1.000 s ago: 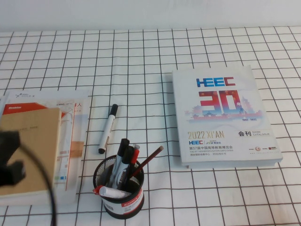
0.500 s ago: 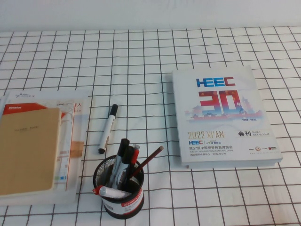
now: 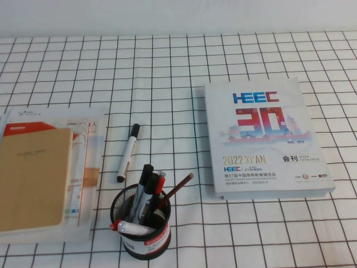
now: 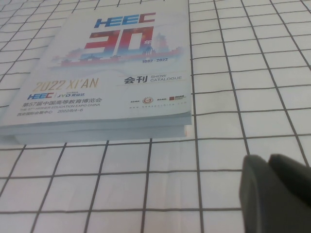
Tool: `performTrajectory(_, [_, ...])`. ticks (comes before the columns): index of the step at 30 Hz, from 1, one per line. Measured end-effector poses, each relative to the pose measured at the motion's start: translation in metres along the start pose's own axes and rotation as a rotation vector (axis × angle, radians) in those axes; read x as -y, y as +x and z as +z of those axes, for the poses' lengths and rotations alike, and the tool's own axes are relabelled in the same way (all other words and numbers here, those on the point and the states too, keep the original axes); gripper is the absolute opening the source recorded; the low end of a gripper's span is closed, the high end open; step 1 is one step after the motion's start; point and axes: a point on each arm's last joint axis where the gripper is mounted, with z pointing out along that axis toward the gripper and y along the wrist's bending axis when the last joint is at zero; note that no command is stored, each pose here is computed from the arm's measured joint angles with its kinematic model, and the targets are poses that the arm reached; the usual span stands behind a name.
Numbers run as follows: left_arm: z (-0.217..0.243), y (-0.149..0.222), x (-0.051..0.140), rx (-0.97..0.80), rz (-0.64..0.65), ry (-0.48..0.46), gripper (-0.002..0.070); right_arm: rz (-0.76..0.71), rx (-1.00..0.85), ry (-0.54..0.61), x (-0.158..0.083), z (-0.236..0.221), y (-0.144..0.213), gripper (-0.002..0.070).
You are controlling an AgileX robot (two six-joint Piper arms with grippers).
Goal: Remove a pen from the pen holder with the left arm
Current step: 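Take a marker out of the pen holder and lay it on the table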
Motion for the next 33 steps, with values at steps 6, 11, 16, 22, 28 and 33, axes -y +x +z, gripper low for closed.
performTrajectory(6, [-0.003,0.029,0.000,0.084,0.012,-0.016,-0.0003,0.000,0.000,0.000,0.000,0.000,0.000,-0.0014])
performTrajectory(11, [0.002,0.053,-0.001,0.101,0.011,-0.028,-0.0003,0.000,0.000,0.000,0.000,0.000,0.000,-0.0014])
performTrajectory(16, [0.006,0.069,-0.001,0.076,0.003,-0.031,-0.0003,0.000,0.000,0.000,0.000,0.000,0.000,-0.0014])
performTrajectory(22, [0.009,0.081,-0.001,0.035,0.007,-0.032,-0.0003,0.000,0.000,0.000,0.000,0.000,0.000,-0.0014])
performTrajectory(28, [0.009,0.084,-0.001,0.005,0.044,-0.034,-0.0003,0.000,-0.002,0.000,0.000,0.000,0.000,-0.0014])
performTrajectory(33, [0.008,0.097,0.000,-0.129,0.031,-0.012,-0.0003,0.000,-0.002,0.000,0.000,0.000,0.000,-0.0014])
